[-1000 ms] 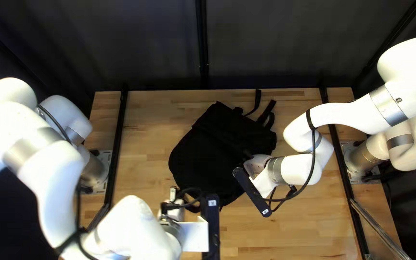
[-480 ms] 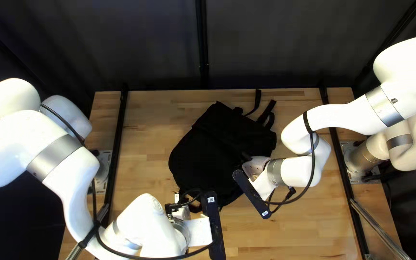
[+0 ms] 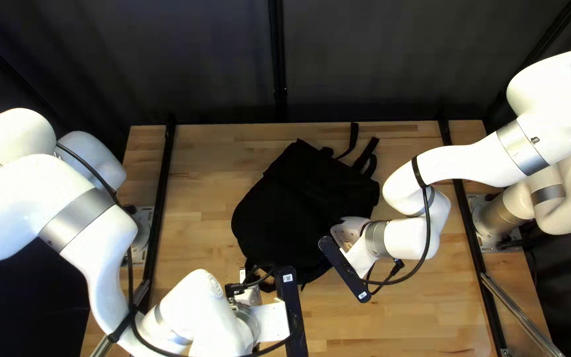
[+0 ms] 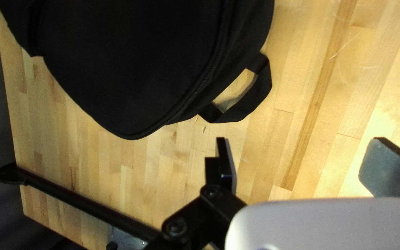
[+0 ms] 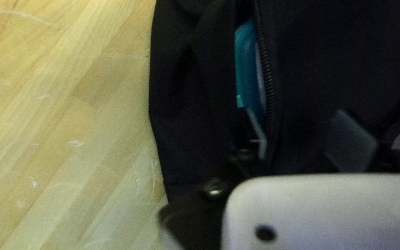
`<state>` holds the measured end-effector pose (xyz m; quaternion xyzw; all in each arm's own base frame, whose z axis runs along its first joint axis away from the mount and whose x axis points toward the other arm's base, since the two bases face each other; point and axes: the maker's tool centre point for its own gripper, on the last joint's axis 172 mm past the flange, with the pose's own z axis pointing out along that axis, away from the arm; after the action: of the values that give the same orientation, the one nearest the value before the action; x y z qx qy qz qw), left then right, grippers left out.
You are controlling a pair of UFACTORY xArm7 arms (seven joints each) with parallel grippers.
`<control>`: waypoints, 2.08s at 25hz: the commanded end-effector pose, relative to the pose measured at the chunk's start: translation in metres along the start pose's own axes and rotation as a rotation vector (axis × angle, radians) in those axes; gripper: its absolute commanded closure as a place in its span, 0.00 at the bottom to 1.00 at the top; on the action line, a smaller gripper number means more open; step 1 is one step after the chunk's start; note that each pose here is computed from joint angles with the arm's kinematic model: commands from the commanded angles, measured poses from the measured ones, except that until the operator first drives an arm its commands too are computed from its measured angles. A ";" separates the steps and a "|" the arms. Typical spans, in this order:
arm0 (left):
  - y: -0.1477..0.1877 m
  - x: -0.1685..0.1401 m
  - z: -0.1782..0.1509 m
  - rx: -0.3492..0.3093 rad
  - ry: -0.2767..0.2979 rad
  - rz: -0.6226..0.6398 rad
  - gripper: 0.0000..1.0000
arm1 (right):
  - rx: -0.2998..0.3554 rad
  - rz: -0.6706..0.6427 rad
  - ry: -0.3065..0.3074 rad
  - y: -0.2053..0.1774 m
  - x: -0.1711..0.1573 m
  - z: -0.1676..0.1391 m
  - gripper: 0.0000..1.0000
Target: Remove a lunch box from a kids backpack
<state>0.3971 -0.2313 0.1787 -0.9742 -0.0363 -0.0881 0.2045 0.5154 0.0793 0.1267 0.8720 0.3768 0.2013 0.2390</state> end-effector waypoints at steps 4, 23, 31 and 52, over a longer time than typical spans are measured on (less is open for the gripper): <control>0.020 0.014 0.019 -0.030 0.056 0.016 0.00 | -0.011 0.005 0.013 0.009 0.000 0.001 1.00; -0.017 0.012 0.043 0.031 0.047 -0.110 0.00 | -0.048 -0.003 0.036 0.021 0.016 -0.004 1.00; -0.017 0.012 0.043 0.031 0.047 -0.110 0.00 | -0.054 0.007 0.035 0.027 0.015 -0.006 1.00; 0.003 0.050 0.075 0.194 0.335 -0.160 0.00 | -0.056 -0.005 0.042 0.033 0.024 -0.004 1.00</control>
<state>0.4535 -0.2049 0.1195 -0.9181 -0.0897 -0.2557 0.2892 0.5456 0.0785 0.1527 0.8598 0.3775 0.2297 0.2559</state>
